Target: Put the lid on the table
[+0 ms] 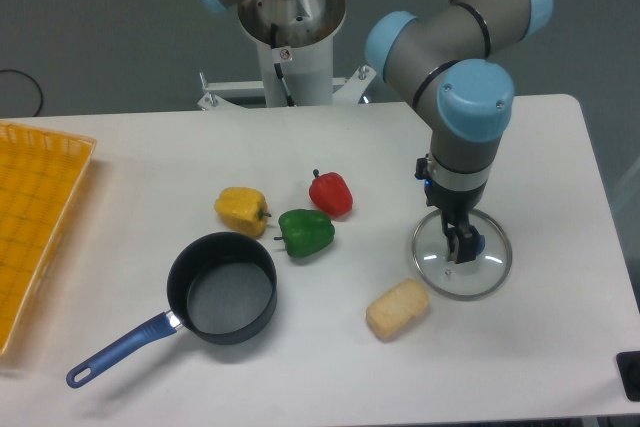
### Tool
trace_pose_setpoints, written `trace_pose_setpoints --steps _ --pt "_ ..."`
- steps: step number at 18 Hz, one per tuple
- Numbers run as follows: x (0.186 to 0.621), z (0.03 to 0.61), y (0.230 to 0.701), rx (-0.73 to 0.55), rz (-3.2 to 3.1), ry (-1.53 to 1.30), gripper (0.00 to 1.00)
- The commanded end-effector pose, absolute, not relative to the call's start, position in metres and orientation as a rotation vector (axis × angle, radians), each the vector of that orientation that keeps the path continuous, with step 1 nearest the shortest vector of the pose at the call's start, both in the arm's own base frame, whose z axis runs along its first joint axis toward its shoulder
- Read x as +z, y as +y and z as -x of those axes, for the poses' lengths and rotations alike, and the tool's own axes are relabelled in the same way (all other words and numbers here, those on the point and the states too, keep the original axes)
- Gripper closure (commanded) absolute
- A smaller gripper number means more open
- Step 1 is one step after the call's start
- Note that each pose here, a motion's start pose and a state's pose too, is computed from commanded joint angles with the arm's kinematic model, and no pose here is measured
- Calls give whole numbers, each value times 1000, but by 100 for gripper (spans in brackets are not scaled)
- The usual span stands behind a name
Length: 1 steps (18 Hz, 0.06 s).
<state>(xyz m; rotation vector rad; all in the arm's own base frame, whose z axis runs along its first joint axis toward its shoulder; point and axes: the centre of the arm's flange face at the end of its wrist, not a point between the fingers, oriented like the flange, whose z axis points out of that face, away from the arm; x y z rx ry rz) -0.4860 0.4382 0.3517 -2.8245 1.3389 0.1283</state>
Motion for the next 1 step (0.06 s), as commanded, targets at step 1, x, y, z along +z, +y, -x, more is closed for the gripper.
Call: trace_pose_setpoints --steps 1 --pt "350 486 438 121 2827 1340 0"
